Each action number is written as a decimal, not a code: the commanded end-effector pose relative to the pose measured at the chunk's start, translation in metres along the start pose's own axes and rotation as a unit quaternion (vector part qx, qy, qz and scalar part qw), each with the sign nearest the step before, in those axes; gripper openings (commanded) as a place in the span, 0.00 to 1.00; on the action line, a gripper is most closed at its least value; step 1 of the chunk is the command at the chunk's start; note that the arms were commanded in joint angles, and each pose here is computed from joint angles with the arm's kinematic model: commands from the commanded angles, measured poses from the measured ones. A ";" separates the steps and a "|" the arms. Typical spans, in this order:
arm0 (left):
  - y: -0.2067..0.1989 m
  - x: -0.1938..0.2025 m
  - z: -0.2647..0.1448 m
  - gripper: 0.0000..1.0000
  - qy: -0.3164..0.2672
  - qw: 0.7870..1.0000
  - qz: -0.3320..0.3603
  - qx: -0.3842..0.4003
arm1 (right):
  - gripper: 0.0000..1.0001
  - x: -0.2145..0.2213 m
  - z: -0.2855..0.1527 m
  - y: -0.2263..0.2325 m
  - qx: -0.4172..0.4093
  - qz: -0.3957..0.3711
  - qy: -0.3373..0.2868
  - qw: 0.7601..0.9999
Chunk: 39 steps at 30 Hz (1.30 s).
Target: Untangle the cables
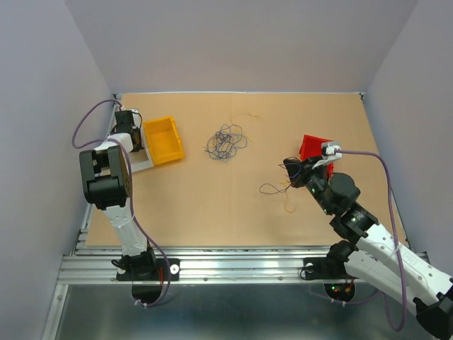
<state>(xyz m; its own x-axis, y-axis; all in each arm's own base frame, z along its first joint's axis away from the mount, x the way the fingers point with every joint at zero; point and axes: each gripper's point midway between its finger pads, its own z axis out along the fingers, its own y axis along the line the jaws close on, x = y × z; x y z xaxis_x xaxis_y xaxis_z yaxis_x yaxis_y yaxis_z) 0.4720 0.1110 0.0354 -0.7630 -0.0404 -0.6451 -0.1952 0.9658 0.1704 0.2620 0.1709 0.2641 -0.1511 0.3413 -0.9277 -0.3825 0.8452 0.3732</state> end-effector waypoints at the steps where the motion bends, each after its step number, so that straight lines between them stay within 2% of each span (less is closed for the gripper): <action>1: 0.012 -0.045 -0.057 0.06 -0.085 0.996 -0.012 -0.006 | 0.01 -0.011 0.004 0.005 -0.006 -0.003 -0.020 1.000; 6: 0.013 -0.054 -0.078 0.12 -0.117 0.993 -0.015 -0.014 | 0.01 -0.004 0.015 0.007 -0.006 -0.007 -0.004 1.000; 9: 0.017 -0.059 -0.086 0.22 -0.133 0.991 -0.018 -0.025 | 0.01 0.002 0.022 0.009 -0.007 -0.006 0.006 1.000; 13: 0.016 -0.064 -0.097 0.29 -0.154 0.988 -0.020 -0.025 | 0.01 0.005 0.030 0.012 -0.011 -0.006 0.010 1.000; 15: 0.014 -0.070 -0.110 0.39 -0.174 0.984 -0.019 -0.018 | 0.01 0.009 0.036 0.014 -0.016 -0.008 0.014 1.000; 16: 0.013 -0.069 -0.113 0.41 -0.182 0.983 -0.018 -0.016 | 0.00 0.011 0.038 0.016 -0.021 -0.008 0.018 1.000; 17: 0.012 -0.074 -0.124 0.51 -0.198 0.980 -0.018 -0.014 | 0.01 0.013 0.040 0.017 -0.024 -0.010 0.019 0.999; 20: 0.012 -0.079 -0.139 0.71 -0.227 0.974 -0.018 -0.016 | 0.01 0.018 0.048 0.025 -0.042 -0.012 0.027 0.999; 21: 0.013 -0.082 -0.140 0.75 -0.233 0.972 -0.018 -0.018 | 0.01 0.021 0.052 0.028 -0.048 -0.013 0.034 0.998; 25: 0.016 -0.095 -0.130 0.75 -0.225 0.974 -0.017 -0.028 | 0.01 0.026 0.058 0.034 -0.062 -0.011 0.046 0.997; 28: 0.014 -0.097 -0.109 0.74 -0.198 0.980 -0.015 -0.030 | 0.00 0.027 0.059 0.035 -0.063 -0.010 0.046 0.997; 31: 0.013 -0.092 -0.083 0.71 -0.168 0.985 -0.011 -0.034 | 0.00 0.025 0.057 0.033 -0.059 -0.010 0.041 0.997; 39: 0.026 -0.077 -0.051 0.58 -0.121 0.992 -0.025 -0.031 | 0.01 0.021 0.053 0.030 -0.053 -0.009 0.032 0.998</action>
<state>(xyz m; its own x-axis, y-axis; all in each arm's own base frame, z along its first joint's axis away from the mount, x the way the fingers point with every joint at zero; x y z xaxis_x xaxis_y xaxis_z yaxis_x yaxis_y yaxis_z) 0.4901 0.1130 0.1101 -0.6049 -0.0007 -0.7963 -0.2414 0.9531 0.1825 0.2911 0.2208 0.2019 -0.3172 0.2184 -0.9229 -0.4347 0.8314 0.3462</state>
